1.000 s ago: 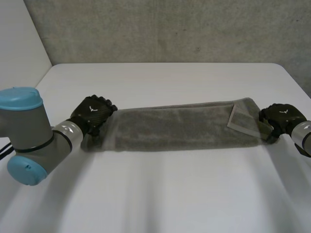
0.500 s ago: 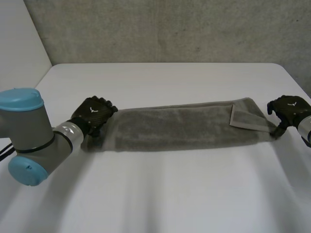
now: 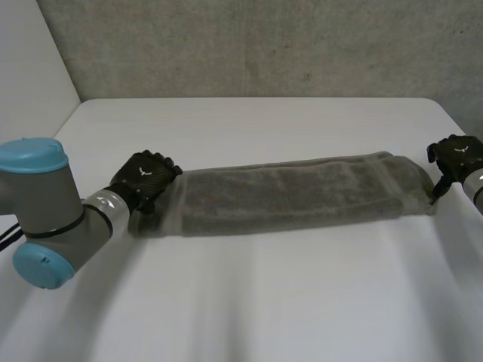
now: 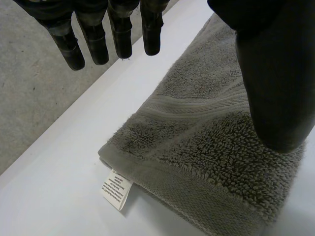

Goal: Fold the towel.

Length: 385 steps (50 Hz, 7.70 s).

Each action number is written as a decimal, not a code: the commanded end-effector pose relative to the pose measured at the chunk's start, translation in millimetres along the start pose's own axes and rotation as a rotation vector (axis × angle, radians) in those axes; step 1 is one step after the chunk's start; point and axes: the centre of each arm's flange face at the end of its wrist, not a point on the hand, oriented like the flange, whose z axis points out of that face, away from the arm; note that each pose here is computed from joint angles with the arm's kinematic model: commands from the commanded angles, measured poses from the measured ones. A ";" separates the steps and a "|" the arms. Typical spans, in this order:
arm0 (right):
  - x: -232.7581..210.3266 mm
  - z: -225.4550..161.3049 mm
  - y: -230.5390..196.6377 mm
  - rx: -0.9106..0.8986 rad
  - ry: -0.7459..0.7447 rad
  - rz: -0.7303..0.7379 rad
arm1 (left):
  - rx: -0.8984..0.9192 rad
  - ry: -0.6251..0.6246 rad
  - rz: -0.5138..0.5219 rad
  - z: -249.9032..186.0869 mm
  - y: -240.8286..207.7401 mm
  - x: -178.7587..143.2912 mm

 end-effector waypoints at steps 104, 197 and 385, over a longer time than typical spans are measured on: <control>-281.3 -132.9 -169.4 0.545 -0.577 -0.344 | -0.002 -0.016 -0.021 -4.2 -1.7 -3.9; -173.7 -151.9 -41.8 0.046 -0.479 0.025 | 0.080 0.128 -0.110 1.9 -37.9 86.7; -155.5 -169.6 -39.4 0.048 -0.525 -0.010 | 0.136 0.100 -0.191 -8.7 -54.1 119.7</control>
